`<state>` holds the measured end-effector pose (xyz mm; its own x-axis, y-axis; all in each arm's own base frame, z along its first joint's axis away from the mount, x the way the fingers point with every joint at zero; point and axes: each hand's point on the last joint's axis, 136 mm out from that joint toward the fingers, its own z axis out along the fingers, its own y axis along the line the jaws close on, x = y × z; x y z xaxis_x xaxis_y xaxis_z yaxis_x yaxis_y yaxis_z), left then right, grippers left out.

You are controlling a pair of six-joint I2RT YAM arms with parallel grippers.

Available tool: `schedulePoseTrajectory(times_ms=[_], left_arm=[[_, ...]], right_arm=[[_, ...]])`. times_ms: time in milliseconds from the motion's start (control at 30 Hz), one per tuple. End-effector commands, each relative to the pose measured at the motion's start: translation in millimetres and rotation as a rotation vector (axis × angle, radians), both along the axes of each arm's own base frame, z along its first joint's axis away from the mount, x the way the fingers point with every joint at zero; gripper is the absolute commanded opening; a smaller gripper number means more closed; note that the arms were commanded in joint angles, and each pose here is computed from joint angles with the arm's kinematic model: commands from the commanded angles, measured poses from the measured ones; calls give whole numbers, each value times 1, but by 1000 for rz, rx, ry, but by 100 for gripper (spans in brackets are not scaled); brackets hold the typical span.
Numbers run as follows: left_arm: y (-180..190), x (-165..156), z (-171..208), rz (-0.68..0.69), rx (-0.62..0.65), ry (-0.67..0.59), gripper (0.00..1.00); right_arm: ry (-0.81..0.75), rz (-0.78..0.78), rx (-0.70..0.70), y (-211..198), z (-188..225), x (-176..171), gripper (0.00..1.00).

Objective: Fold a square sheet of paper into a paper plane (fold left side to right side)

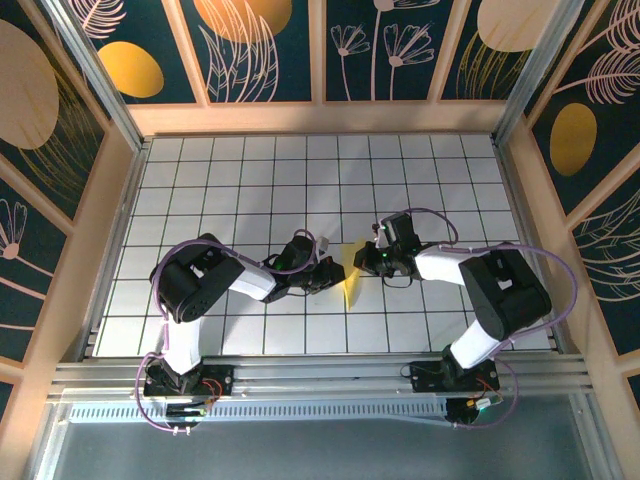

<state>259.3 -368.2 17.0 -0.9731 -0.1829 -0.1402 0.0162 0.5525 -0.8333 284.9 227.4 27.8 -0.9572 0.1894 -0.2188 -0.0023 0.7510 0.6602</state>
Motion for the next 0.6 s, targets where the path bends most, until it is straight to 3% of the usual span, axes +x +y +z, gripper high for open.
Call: schedulePoseTrajectory(times_ms=[0,567], left_arm=[[53,-9,-62,104,249,107,0],[46,-10,-62,63,238,99,0]], right_arm=[[-3,10,-14,1,-6,-1,5],[28,-2,-47,-7,-17,-9,5]])
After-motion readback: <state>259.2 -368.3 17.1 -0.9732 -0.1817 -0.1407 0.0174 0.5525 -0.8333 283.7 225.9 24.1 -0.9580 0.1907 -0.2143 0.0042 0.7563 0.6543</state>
